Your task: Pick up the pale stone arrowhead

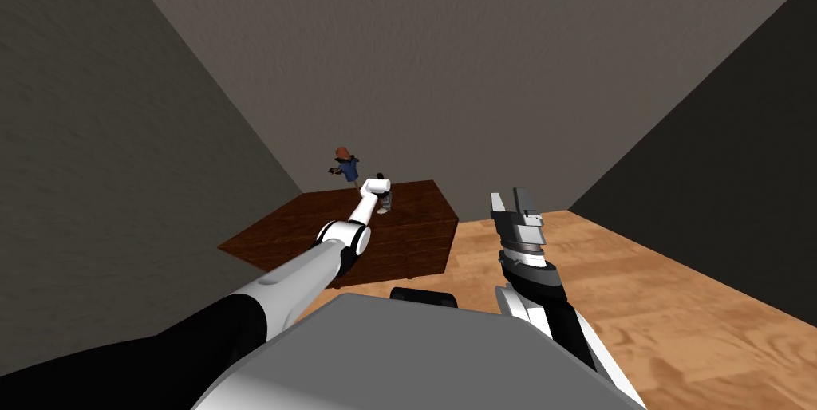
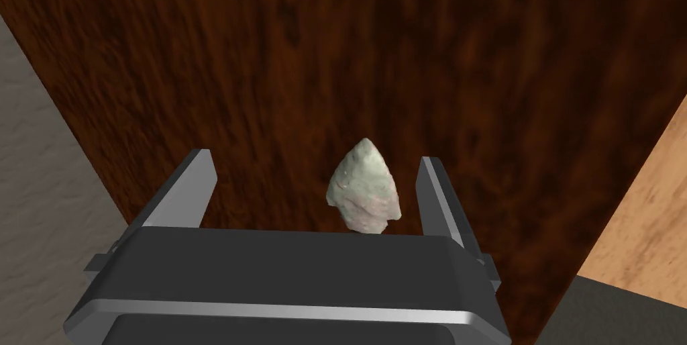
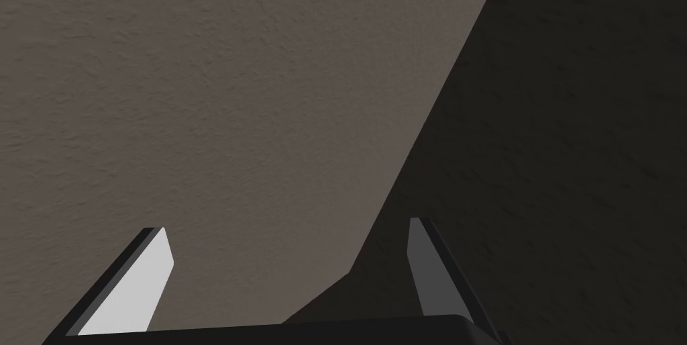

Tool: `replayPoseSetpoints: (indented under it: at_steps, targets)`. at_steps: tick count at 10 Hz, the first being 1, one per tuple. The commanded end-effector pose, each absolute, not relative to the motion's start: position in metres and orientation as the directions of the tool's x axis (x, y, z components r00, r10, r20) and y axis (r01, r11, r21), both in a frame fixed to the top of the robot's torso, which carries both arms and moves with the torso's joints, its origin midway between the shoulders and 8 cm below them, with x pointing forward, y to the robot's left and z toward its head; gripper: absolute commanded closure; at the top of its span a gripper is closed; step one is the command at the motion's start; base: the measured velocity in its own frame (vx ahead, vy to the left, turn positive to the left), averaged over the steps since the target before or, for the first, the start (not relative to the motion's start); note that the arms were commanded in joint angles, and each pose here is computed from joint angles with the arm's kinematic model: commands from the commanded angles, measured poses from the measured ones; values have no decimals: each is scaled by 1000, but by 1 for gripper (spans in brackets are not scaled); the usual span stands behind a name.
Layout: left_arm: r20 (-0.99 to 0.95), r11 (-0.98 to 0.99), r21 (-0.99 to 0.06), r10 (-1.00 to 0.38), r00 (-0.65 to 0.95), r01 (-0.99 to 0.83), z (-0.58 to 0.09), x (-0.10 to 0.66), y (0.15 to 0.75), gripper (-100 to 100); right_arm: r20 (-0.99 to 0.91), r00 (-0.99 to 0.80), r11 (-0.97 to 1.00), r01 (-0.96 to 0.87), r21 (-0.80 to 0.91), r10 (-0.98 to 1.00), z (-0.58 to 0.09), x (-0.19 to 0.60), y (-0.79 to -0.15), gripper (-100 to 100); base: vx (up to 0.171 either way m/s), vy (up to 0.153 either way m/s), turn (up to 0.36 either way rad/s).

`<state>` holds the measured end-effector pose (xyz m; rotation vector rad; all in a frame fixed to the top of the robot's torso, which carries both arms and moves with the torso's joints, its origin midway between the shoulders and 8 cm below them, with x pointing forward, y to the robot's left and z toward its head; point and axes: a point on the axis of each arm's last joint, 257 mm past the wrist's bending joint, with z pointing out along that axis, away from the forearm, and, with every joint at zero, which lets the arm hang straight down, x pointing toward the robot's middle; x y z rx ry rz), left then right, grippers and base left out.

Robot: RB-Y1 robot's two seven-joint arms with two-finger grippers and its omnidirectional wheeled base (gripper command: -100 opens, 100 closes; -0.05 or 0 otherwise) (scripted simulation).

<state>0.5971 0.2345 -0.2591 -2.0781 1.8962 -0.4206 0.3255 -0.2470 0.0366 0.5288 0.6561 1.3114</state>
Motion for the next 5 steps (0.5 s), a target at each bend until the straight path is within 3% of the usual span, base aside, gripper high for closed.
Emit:
replayPoseSetpoints:
  at_steps: [1, 5]
  targets:
    - [12, -99, -360, -995, 102, -928, -268, 588, 235, -100, -139, 126, 187, -700, 689, 982, 37, 326, -247, 0, 65, 3, 53]
    - [-7, -142, -209, -989, 147, -968, -284, 558, 231, -100, -139, 126, 187, -700, 689, 982, 37, 326, -247, 0, 76, 12, 88]
